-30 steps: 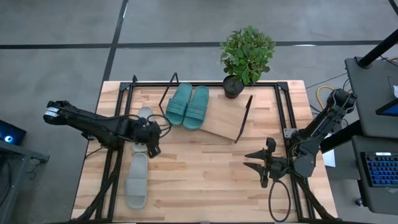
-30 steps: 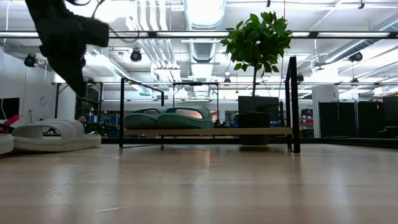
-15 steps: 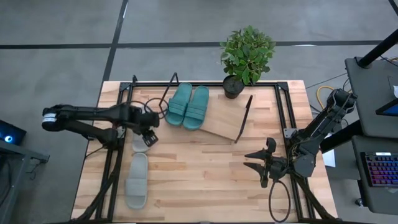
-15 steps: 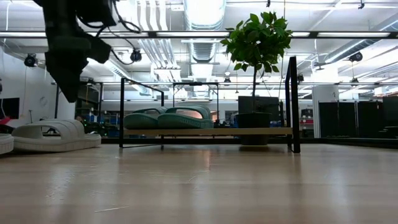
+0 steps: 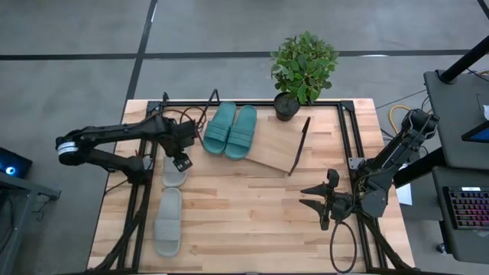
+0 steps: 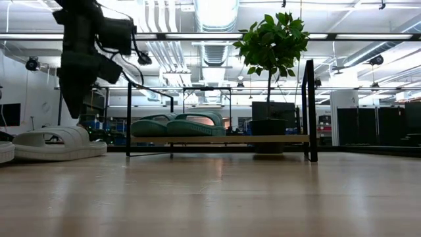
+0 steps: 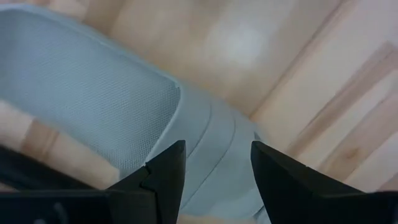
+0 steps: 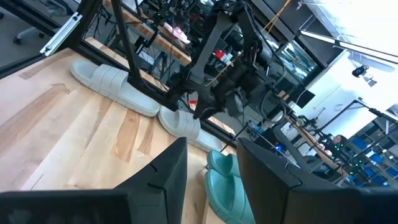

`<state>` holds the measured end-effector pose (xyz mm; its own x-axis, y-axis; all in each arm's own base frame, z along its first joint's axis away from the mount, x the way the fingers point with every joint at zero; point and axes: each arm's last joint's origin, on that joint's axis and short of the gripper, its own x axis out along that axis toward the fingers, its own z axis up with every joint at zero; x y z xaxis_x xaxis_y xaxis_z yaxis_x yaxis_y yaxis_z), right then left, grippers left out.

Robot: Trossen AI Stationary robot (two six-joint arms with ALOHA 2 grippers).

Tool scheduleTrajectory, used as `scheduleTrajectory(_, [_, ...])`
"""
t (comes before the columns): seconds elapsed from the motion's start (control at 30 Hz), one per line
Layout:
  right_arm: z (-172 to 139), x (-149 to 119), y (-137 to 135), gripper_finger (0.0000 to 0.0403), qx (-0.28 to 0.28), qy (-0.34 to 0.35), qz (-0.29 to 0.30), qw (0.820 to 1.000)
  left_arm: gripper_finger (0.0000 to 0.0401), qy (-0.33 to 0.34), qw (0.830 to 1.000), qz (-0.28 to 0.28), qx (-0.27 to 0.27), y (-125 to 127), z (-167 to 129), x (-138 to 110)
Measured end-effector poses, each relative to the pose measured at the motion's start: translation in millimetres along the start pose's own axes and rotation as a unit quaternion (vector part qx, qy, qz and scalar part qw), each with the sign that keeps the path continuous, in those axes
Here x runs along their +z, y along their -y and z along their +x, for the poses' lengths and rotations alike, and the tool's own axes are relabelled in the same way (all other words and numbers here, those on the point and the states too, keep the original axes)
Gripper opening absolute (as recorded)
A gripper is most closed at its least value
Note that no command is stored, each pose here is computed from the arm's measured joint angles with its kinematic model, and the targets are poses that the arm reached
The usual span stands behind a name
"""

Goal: Pick and place slides into the shelf
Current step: Put the top gray slipper on the shelf

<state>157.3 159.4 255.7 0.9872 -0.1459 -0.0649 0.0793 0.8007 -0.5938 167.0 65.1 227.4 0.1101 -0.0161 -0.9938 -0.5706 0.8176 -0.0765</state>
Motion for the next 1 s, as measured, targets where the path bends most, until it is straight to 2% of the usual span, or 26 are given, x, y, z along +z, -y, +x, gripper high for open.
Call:
scheduleTrajectory(0.47, [0,-1,-1,0.0132,0.001,-0.001,-0.002,1.0,0.0167,-0.079,0.993,0.083,0.018,-8,28,17])
scheduleTrajectory(0.57, [0,-1,-1,0.0132,0.001,-0.001,-0.002,1.0,0.0167,-0.079,0.991,0.092,0.049,-10,27,17])
scheduleTrajectory(0.7, [0,-1,-1,0.0132,0.001,-0.001,-0.002,1.0,0.0167,-0.066,0.991,0.093,0.07,-14,23,15])
scheduleTrajectory(1.0, [0,-1,-1,0.0132,0.001,-0.001,-0.002,1.0,0.0167,-0.064,0.994,0.074,0.042,-23,21,16])
